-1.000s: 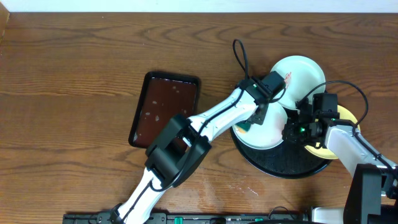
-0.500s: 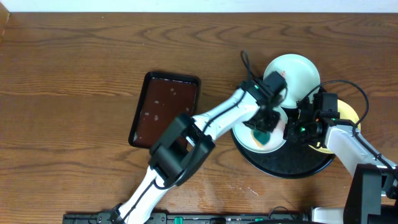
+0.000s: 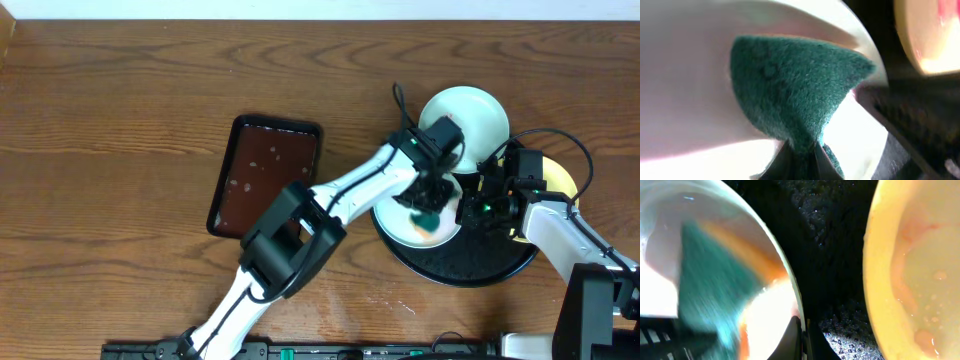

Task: Clean dirty plates on tray and stack at the side
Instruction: 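Scrub the held pale green plate with the sponge in the left gripper, then return the sponge to the small tray with the left gripper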

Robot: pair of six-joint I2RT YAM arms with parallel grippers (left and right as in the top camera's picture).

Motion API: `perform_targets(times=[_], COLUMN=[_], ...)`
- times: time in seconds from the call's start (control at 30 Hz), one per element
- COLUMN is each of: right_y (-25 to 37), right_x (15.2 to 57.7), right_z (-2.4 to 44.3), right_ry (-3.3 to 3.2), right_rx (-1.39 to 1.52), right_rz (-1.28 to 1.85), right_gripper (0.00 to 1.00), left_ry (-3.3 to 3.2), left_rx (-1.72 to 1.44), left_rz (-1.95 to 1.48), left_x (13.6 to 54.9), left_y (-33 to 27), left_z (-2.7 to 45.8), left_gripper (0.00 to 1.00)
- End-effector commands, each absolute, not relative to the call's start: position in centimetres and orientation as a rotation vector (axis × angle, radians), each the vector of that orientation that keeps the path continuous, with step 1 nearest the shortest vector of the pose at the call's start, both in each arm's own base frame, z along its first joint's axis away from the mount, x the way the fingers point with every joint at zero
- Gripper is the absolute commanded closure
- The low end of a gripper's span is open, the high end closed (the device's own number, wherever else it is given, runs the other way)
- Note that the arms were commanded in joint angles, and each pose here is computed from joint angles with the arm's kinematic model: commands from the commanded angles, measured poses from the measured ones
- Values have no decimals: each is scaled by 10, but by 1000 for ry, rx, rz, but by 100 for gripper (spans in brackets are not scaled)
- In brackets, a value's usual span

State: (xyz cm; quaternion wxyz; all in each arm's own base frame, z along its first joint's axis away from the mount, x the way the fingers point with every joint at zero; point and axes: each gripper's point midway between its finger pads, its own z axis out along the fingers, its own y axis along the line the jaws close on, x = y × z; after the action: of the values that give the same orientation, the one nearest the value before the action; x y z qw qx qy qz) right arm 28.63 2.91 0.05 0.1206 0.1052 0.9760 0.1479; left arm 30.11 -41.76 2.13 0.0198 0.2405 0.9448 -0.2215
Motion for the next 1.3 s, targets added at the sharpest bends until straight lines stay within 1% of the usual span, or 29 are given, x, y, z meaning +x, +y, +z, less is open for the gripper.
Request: perform_targets(times=[0.0, 0.1, 0.2, 0.33, 0.43, 0.6, 0.8, 0.9, 0.97, 1.07, 1.1, 1.13, 1.27], right_y=[28, 28, 28, 28, 28, 28, 28, 34, 44, 50, 49, 48, 39], right_x=[274, 274, 274, 274, 274, 274, 277, 276, 274, 273, 273, 273, 275], right_z=[-10, -10, -10, -10, -10, -10, -9, -8, -5, -4, -4, -4, -7], right_ry=[2899, 2900, 2903, 2903, 2902, 2899, 2888, 2888, 2884, 2877, 2878, 2879, 2883], right_rx=[290, 290, 291, 291, 291, 290, 286, 247, 182, 157, 158, 163, 253], right_rz=[411, 411, 411, 411, 411, 411, 411, 459, 537, 588, 583, 573, 502], right_gripper=[99, 99, 99, 99, 99, 99, 99, 88, 83, 80, 80, 83, 97], left_ry=[2884, 2852, 2843, 2889, 2938, 3022, 3047, 3010, 2986, 2961, 2960, 2958, 2997], left_rx=[506, 431, 406, 411, 351, 295, 296, 286, 284, 233, 216, 197, 106], left_rz=[-327, -224, -94, 7, 108, 174, 75, 39, 19, 10, 10, 12, 53], left_x=[377, 400, 409, 400, 389, 371, 362, 363, 365, 369, 370, 372, 378], left_y=[-355, -333, -311, -296, -283, -274, -280, -273, -266, -243, -234, -223, -179], left_z=[-9, -8, -8, -4, 4, 21, 58, 89, 107, 135, 142, 148, 155], left_gripper=[92, 93, 93, 93, 92, 93, 93, 93, 93, 92, 92, 92, 92])
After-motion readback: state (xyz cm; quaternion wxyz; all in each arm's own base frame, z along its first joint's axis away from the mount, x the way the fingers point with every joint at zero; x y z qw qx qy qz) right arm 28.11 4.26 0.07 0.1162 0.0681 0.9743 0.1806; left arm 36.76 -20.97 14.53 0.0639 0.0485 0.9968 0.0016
